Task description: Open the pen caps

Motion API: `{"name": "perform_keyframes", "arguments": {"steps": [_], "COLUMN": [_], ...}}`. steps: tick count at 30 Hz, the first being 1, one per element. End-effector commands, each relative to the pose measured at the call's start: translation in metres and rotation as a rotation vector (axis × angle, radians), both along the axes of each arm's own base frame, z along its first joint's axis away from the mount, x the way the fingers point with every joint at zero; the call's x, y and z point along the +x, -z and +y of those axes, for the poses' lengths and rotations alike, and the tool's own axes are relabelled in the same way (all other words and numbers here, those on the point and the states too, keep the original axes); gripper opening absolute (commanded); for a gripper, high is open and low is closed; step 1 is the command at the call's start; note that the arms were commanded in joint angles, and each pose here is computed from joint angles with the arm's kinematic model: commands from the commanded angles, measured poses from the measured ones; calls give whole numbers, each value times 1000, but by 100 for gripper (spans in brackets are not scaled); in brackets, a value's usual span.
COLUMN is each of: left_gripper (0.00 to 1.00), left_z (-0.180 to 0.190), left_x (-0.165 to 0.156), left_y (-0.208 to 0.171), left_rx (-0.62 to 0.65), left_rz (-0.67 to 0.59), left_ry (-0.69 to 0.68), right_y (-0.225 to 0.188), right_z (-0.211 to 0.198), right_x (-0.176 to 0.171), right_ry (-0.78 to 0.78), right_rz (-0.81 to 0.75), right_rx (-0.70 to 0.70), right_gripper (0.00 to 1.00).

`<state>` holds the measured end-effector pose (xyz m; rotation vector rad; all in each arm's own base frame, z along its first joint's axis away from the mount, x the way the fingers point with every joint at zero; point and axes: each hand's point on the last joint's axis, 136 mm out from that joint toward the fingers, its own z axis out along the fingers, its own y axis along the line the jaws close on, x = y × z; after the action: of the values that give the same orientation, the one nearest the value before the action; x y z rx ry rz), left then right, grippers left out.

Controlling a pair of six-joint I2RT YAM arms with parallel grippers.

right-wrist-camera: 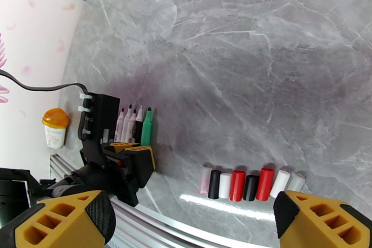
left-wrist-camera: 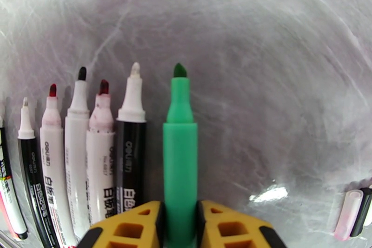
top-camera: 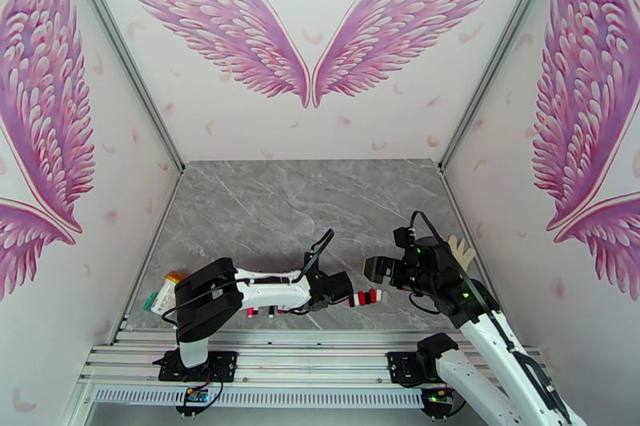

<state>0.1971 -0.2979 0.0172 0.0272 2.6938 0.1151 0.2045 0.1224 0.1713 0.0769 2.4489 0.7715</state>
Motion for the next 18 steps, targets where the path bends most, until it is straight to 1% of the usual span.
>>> {"name": "perform_keyframes", "arguments": {"steps": [1,12,16,18], "left_gripper": [28,29,30,33], "left_z": [-11,-9,-9,-11], "left_x": [7,12,14,17], "left_y": [-27,-50,-63,-71], "left_rx": [-44,-54,-76,-100], "left_rz": [-51,-85,-103,-115], "left_ry": [8,15,21,31], "right_y": [-1,-4,-6,-8], "right_z": [4,5,7,8], "right_x": [-2,0,2,3], "right_ry": [-31,-36,-44,-53], "right_rz": [-7,-13,-23,-32], "right_rx": [1,4,5,4], "right_gripper": [99,99,99,99]}}
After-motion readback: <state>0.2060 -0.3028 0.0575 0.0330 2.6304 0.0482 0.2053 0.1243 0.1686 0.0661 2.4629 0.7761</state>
